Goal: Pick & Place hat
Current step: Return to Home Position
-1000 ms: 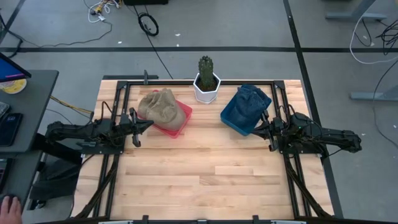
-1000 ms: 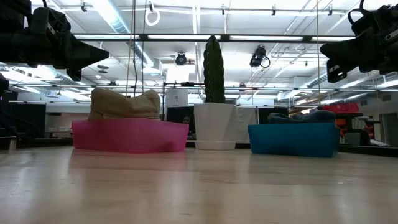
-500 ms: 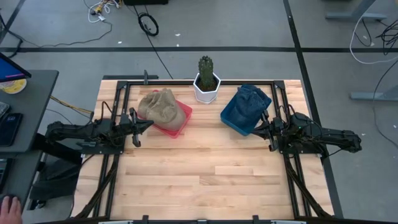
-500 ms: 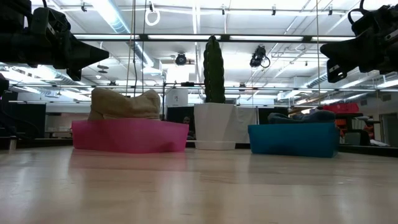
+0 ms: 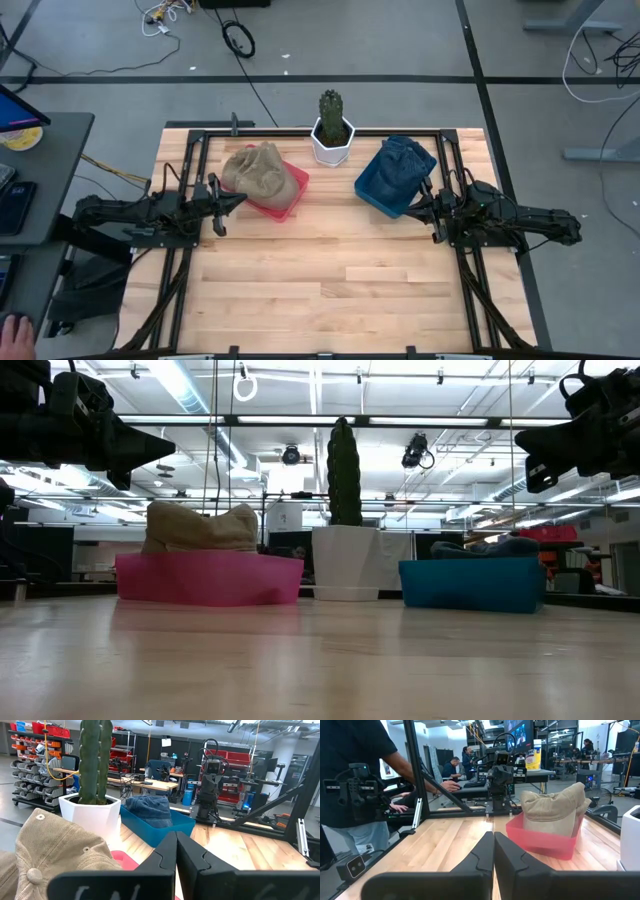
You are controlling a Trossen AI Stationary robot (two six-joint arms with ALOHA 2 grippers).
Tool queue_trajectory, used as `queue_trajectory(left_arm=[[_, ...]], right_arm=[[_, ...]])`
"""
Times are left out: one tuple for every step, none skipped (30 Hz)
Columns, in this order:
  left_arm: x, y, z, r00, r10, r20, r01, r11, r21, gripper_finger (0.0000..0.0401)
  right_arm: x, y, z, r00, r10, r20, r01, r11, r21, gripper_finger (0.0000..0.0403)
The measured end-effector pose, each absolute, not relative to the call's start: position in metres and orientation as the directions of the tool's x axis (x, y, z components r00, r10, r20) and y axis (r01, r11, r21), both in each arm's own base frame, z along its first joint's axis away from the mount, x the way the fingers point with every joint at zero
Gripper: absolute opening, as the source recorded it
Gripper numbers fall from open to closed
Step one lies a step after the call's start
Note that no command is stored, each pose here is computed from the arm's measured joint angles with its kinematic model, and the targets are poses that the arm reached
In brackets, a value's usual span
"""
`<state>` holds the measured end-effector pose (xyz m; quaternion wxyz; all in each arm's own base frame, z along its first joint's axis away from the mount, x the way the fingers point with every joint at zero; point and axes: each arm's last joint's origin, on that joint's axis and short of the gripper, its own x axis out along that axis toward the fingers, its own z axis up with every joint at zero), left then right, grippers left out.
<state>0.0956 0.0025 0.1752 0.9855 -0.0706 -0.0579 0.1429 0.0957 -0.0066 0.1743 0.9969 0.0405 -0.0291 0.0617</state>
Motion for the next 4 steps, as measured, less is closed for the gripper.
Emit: queue_trajectory(left_arm=[[0.0956,0.0025,0.1752,0.952,0.290,0.094,-0.274,0.949,-0.156,0.0005],[0.0956,0.0025,0.1752,0.952,0.290,0.094,-0.274,0.949,-0.156,0.0005],[0.0956,0.0025,0.1752,0.952,0.290,0.094,-0.274,0.949,-0.156,0.0005],[0.0956,0.0025,0.1752,0.952,0.290,0.094,-0.274,0.949,-0.156,0.0005]], right_arm=[[0.0957,-0.0066,0.1743,0.991,0.121,0.063,-0.125,0.989,0.077,0.0016],[0.0957,-0.0066,0.1743,0.991,0.121,0.063,-0.126,0.989,0.077,0.0016],[0.0957,-0.0066,0.1743,0.991,0.121,0.063,-0.125,0.989,0.077,0.0016],[0.0957,-0.0066,0.1742,0.991,0.121,0.063,-0.125,0.989,0.077,0.0016]])
